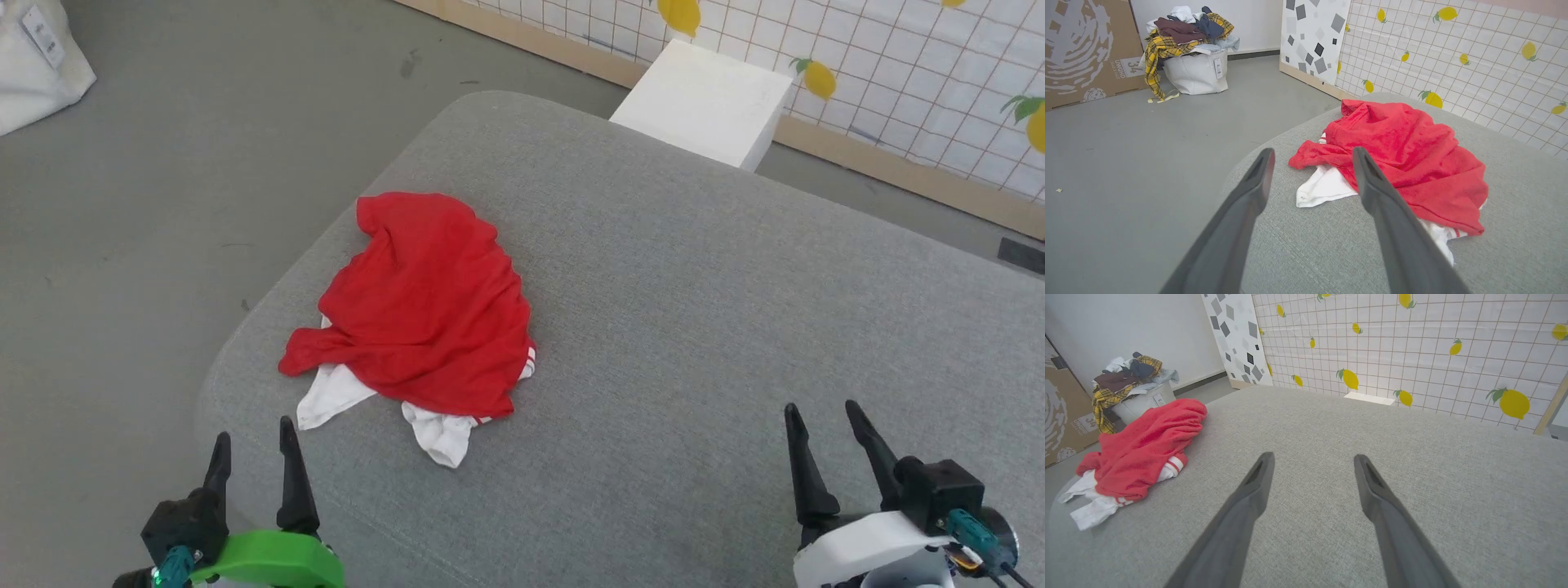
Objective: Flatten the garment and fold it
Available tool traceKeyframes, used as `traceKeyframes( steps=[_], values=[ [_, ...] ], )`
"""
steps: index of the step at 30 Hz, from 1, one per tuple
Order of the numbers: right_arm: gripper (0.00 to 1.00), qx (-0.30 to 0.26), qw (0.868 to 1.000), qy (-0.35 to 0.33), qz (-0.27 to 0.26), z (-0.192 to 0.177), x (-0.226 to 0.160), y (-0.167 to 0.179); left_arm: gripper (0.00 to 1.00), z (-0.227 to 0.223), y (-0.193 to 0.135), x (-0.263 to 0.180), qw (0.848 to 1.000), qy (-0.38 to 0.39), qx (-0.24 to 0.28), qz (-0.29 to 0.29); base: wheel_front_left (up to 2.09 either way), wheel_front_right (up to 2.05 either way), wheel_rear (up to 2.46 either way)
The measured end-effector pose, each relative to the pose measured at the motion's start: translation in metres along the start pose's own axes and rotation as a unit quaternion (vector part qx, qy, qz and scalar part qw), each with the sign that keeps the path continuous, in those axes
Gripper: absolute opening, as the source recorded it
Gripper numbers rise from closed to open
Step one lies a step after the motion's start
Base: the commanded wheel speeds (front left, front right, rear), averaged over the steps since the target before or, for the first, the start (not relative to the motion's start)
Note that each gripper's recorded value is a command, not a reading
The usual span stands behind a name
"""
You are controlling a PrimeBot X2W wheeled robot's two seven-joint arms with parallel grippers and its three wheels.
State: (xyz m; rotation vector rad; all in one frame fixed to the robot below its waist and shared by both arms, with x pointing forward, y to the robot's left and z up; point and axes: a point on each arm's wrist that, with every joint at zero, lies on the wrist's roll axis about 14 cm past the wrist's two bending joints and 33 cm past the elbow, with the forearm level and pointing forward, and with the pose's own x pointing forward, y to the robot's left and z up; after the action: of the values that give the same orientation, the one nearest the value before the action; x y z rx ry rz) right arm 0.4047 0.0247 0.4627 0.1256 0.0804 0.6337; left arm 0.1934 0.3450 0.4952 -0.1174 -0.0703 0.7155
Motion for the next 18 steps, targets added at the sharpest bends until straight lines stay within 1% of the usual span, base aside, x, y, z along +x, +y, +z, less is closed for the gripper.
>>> traceKeyframes(
  steps=[2, 5, 7, 9, 10, 12, 13, 15, 18],
  values=[
    [1.00, -0.010, 1.000, -0.003, 0.001, 0.003, 0.001, -0.001, 1.00, 0.002, -0.007, 0.004, 1.000, -0.003, 0.000, -0.012, 0.00, 0.00, 0.00],
    [1.00, -0.018, 1.000, -0.005, 0.004, 0.007, 0.004, 0.000, 1.00, 0.016, -0.027, 0.024, 0.999, -0.021, 0.000, -0.048, 0.00, 0.00, 0.00],
    [1.00, -0.019, 1.000, -0.006, 0.005, 0.010, 0.006, 0.000, 1.00, 0.029, -0.045, 0.047, 0.997, -0.026, -0.001, -0.078, 0.00, 0.00, 0.00],
    [1.00, -0.024, 1.000, -0.005, 0.006, 0.012, 0.007, -0.001, 1.00, 0.036, -0.064, 0.069, 0.994, -0.015, 0.004, -0.106, 0.00, 0.00, 0.00],
    [1.00, -0.026, 1.000, -0.004, 0.007, 0.012, 0.008, -0.001, 1.00, 0.039, -0.071, 0.082, 0.994, 0.000, -0.001, -0.113, 0.00, 0.00, 0.00],
    [1.00, -0.032, 0.999, -0.001, 0.007, 0.013, 0.010, -0.002, 1.00, 0.038, -0.084, 0.105, 0.991, 0.041, -0.003, -0.126, 0.00, 0.00, 0.00],
    [1.00, -0.034, 0.999, 0.001, 0.007, 0.014, 0.010, -0.002, 1.00, 0.030, -0.091, 0.116, 0.988, 0.083, -0.015, -0.130, 0.00, 0.00, 0.00],
    [1.00, -0.039, 0.999, 0.006, 0.004, 0.014, 0.009, -0.005, 1.00, 0.013, -0.099, 0.130, 0.978, 0.160, -0.009, -0.132, 0.00, 0.00, 0.00],
    [1.00, -0.043, 0.999, 0.009, -0.009, 0.016, 0.005, -0.014, 1.00, -0.023, -0.105, 0.136, 0.948, 0.291, 0.010, -0.127, 0.00, 0.00, 0.00]
  ],
)
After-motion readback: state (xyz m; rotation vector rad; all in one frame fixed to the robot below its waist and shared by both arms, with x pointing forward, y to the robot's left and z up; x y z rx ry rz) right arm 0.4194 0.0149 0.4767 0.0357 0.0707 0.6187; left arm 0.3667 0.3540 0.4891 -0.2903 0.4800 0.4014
